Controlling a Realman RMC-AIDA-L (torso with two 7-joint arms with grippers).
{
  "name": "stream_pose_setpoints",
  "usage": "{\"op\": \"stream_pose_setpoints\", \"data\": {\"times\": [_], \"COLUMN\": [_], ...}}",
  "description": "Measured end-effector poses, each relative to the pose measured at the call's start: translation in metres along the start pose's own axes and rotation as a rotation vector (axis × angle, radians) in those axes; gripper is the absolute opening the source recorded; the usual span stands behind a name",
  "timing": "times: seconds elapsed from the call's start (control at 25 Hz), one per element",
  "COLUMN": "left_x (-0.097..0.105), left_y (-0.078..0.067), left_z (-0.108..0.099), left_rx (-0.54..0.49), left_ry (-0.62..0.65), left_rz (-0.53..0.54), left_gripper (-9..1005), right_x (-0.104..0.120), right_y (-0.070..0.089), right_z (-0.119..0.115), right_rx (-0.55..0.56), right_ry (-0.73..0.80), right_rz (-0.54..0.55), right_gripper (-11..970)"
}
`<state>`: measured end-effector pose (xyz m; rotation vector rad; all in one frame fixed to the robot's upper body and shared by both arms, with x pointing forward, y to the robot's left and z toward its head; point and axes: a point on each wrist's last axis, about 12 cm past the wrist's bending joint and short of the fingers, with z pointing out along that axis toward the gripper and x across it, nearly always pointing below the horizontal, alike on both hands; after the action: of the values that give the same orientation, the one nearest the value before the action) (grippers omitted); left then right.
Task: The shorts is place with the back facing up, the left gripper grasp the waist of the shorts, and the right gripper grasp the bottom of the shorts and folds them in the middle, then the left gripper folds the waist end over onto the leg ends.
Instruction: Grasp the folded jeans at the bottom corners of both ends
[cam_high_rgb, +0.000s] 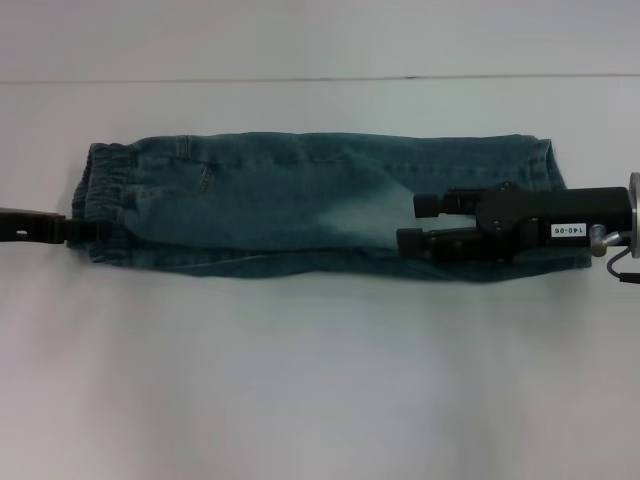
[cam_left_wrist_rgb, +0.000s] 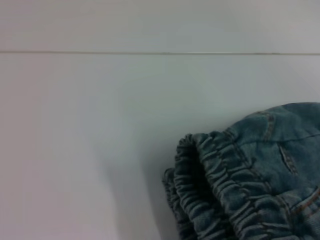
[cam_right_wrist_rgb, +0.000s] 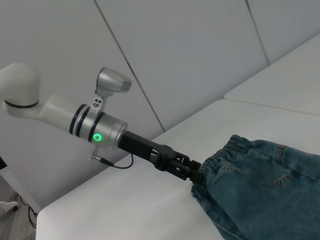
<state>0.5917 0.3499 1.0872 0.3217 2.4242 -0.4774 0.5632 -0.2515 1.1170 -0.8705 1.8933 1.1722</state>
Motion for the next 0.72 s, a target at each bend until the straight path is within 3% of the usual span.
{"op": "stream_pose_setpoints", "data": {"times": [0.4,0.72], "left_x": [-0.003,-0.006], "left_y": [-0.006,-0.012], "left_z": [0.014,0.007], "left_rx": [0.003,0.053], "left_ry": [0.025,0.026], "left_rz": [0.033,0.100], "left_gripper": [833,818], "right_x": [0.000,0.001], "right_y": [0.001,-0.001], "right_z": [0.004,0.003], "right_rx": [-0.004,0.010], "right_ry": [0.001,-0.007], "right_rz": [-0.003,0.004], "right_gripper": [833,831]}}
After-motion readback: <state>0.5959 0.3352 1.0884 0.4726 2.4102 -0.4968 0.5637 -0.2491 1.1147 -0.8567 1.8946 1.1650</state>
